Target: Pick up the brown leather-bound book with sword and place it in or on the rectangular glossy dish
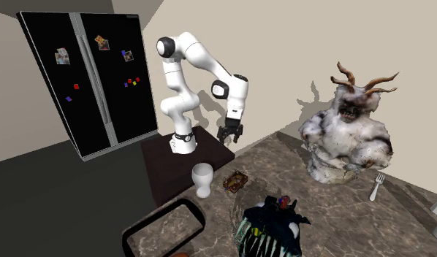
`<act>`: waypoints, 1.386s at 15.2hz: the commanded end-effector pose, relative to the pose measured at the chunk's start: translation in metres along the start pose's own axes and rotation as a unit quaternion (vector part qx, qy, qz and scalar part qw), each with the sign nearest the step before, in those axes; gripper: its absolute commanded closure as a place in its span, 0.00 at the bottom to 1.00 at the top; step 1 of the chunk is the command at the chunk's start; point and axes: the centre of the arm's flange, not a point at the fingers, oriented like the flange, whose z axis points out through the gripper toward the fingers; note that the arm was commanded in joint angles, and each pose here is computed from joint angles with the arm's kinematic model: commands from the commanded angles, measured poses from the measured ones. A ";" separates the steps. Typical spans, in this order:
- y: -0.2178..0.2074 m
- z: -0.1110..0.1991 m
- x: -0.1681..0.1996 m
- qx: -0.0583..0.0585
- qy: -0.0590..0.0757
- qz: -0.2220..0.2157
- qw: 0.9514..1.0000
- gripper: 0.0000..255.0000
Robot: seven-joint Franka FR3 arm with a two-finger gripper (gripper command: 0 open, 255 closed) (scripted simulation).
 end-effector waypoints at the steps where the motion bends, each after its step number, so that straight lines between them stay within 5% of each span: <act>1: -0.011 0.025 0.006 -0.002 0.000 -0.007 1.000 0.00; 9: -0.065 0.112 0.036 -0.011 -0.002 -0.037 0.999 0.00; 21: -0.064 0.152 0.036 -0.011 -0.002 -0.037 0.999 0.00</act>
